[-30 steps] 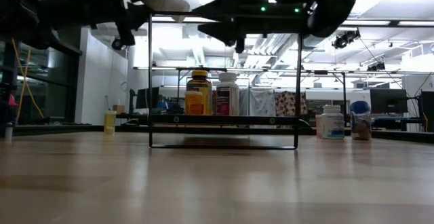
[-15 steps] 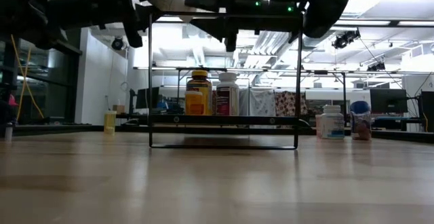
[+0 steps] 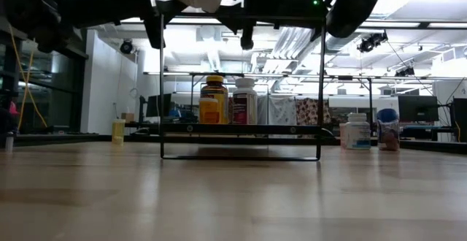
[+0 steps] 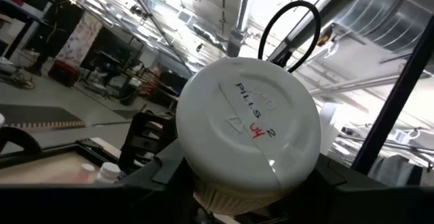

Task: Pick and place medicine bottles onto shelf by color
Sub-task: Put the white and green medicine bottle on the shelf

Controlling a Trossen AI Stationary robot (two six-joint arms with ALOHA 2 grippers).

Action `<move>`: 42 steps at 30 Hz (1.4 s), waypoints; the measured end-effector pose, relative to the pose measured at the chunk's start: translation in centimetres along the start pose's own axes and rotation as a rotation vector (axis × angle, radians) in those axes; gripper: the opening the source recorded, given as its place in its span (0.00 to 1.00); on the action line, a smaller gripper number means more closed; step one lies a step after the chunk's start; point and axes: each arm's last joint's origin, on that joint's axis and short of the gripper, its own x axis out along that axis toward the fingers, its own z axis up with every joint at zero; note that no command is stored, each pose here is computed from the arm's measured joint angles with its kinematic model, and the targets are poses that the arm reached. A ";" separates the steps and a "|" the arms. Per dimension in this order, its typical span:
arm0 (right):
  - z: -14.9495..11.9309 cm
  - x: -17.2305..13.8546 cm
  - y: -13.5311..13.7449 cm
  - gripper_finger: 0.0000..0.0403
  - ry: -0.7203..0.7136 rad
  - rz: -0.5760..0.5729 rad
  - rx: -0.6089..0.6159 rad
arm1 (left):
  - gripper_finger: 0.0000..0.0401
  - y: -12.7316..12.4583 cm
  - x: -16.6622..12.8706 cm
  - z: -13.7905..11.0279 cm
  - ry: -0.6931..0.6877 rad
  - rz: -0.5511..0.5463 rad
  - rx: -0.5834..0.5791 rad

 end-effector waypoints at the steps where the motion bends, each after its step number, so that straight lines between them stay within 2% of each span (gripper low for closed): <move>1: 0.0 0.0 0.1 0.55 0.001 0.000 -0.010 | 0.40 0.0 0.0 0.0 0.002 0.001 0.003; 8: -0.1 0.0 0.2 0.55 0.000 -0.001 -0.021 | 0.40 0.0 0.0 -0.1 0.002 0.000 0.005; 11: -0.1 0.0 0.2 0.51 0.000 -0.003 -0.020 | 0.41 0.0 0.0 -0.1 0.006 -0.001 0.013; 15: -0.1 0.0 0.2 0.43 0.005 0.004 -0.034 | 0.45 0.0 0.0 -0.2 0.029 -0.035 0.090; 21: 0.0 -0.1 0.3 0.43 0.034 0.004 -0.030 | 0.51 0.2 0.1 -0.3 0.071 -0.071 0.148; 29: 1.0 -0.8 0.6 0.43 0.151 -0.030 -0.066 | 0.54 1.2 0.1 -0.2 0.158 -0.081 0.170; 33: 1.5 -1.4 0.8 0.43 0.237 -0.069 -0.087 | 0.54 1.7 -0.1 -0.1 0.248 -0.088 0.138; 37: 3.0 -1.8 0.8 0.43 0.317 -0.108 -0.082 | 0.54 2.1 -0.4 0.6 0.301 -0.087 0.127; 42: 5.9 -0.9 1.3 0.43 0.507 -0.201 -0.120 | 0.54 2.5 -0.9 0.8 0.348 -0.048 0.126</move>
